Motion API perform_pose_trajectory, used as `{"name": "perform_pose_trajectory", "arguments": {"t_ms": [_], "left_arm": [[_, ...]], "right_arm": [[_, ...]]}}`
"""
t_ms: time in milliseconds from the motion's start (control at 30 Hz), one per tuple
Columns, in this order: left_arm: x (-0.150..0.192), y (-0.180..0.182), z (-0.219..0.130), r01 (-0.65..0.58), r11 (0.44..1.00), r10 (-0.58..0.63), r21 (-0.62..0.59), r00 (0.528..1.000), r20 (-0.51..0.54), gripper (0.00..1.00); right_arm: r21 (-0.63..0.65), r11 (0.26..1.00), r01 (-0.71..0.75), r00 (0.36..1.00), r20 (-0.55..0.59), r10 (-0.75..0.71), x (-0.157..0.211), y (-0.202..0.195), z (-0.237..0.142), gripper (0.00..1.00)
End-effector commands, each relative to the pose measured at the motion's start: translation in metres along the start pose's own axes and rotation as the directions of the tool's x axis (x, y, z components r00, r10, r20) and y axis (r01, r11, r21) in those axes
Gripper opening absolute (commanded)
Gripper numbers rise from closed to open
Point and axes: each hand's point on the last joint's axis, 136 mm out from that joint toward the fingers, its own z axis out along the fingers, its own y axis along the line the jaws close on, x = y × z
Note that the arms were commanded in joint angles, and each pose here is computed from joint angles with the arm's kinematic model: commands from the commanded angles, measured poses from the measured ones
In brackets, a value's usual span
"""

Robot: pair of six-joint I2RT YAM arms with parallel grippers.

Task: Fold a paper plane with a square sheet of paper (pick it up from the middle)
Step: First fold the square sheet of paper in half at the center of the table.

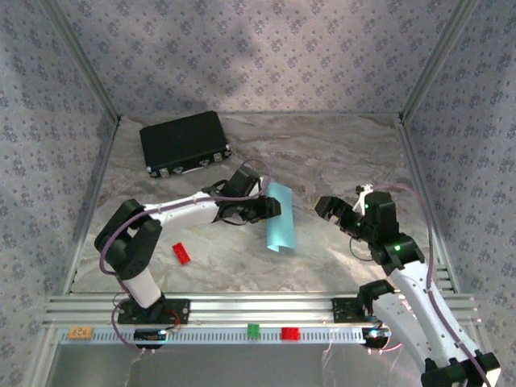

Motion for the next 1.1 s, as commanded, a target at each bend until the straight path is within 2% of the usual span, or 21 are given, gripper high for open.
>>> {"name": "perform_pose_trajectory", "arguments": {"t_ms": [0,267,467,667,1067], "left_arm": [[-0.002,-0.012,-0.008,0.027,0.994,-0.026,0.104,1.000,-0.013,0.44],[0.001,0.016,-0.009,0.090,0.988,-0.084,0.124,0.995,-0.049,0.44],[0.002,0.011,-0.001,0.093,0.978,-0.074,0.184,0.991,-0.108,0.42],[0.007,0.018,0.013,0.124,0.973,-0.096,0.193,0.984,-0.149,0.42],[0.016,0.052,0.025,0.134,0.987,-0.121,0.083,0.982,-0.146,0.43]], "right_arm": [[-0.035,0.999,-0.003,0.998,-0.065,0.000,0.012,0.001,0.005,0.96],[-0.030,0.997,-0.071,0.996,-0.065,0.068,0.017,-0.010,0.016,0.94],[-0.029,0.997,-0.068,0.994,-0.090,0.065,0.015,-0.010,0.029,0.92],[-0.034,0.998,-0.048,0.993,-0.111,0.044,0.017,-0.008,0.037,0.92],[-0.062,0.998,-0.018,0.985,-0.175,0.007,0.031,-0.002,0.044,0.89]]}}
